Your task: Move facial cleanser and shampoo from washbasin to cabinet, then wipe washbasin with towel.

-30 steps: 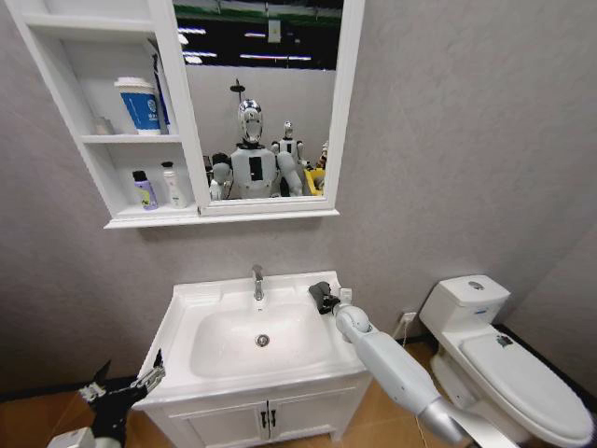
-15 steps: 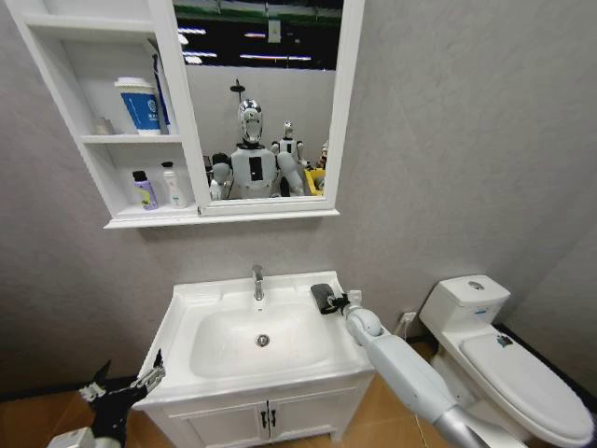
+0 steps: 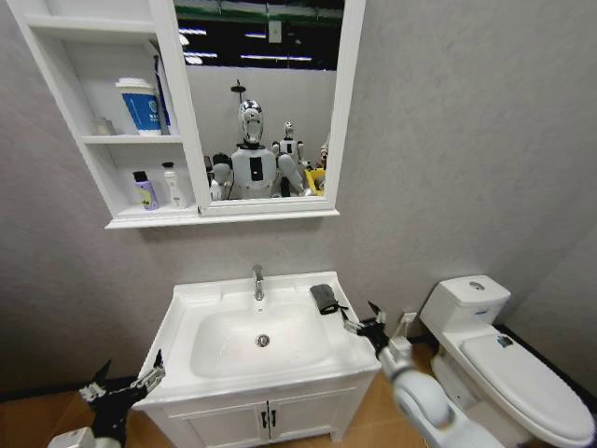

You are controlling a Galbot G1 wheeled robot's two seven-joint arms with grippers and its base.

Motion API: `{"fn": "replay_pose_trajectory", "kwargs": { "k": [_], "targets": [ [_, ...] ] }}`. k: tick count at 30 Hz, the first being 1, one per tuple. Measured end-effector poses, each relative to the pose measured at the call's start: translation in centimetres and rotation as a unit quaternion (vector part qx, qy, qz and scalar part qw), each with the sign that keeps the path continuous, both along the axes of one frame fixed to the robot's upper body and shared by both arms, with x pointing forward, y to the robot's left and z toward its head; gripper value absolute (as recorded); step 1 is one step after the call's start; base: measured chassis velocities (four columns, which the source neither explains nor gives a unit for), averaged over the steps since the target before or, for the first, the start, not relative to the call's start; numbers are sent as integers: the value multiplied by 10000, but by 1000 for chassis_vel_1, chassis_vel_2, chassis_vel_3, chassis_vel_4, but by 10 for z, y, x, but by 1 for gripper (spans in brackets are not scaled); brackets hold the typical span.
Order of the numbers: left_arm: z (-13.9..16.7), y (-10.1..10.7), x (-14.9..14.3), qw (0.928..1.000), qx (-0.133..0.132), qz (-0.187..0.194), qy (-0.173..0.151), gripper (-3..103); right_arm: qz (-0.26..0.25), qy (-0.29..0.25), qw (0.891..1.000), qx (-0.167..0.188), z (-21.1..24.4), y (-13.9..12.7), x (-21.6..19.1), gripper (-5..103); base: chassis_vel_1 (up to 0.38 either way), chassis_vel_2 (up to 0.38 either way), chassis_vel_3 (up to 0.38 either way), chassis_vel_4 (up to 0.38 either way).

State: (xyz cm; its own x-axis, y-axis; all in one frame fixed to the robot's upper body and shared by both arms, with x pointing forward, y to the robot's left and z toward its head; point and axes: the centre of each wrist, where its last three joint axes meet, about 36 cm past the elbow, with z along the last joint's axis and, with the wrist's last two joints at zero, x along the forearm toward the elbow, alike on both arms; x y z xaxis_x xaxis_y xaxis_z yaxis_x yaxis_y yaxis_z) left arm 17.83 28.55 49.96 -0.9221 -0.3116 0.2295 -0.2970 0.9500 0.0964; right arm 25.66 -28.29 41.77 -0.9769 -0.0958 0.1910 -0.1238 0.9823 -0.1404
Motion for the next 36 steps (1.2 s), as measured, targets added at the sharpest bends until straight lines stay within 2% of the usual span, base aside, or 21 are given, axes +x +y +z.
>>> {"fn": "replay_pose_trajectory", "kwargs": {
  "k": [1,3,4,6,10,11,15,36],
  "targets": [
    [0,0,0,10000,0,0,0,100,0,0,10000,0,0,0,0,100,0,0,0,0],
    [0,0,0,10000,0,0,0,100,-304,41,9995,12,10,11,-49,100,0,0,0,0],
    [0,0,0,10000,0,0,0,100,-304,41,9995,12,10,11,-49,100,0,0,0,0],
    [0,0,0,10000,0,0,0,100,-599,53,9980,184,15,24,-83,100,0,0,0,0],
    [0,0,0,10000,0,0,0,100,-793,-44,9965,258,23,32,-97,100,0,0,0,0],
    [0,0,0,10000,0,0,0,100,-913,-195,9952,310,38,36,-101,100,0,0,0,0],
    [0,0,0,10000,0,0,0,100,-940,-314,9946,307,54,37,-103,100,0,0,0,0],
    [0,0,0,10000,0,-1,-1,100,-934,-294,9947,322,53,37,-100,100,9,-7,-8,5]
  ]
}}
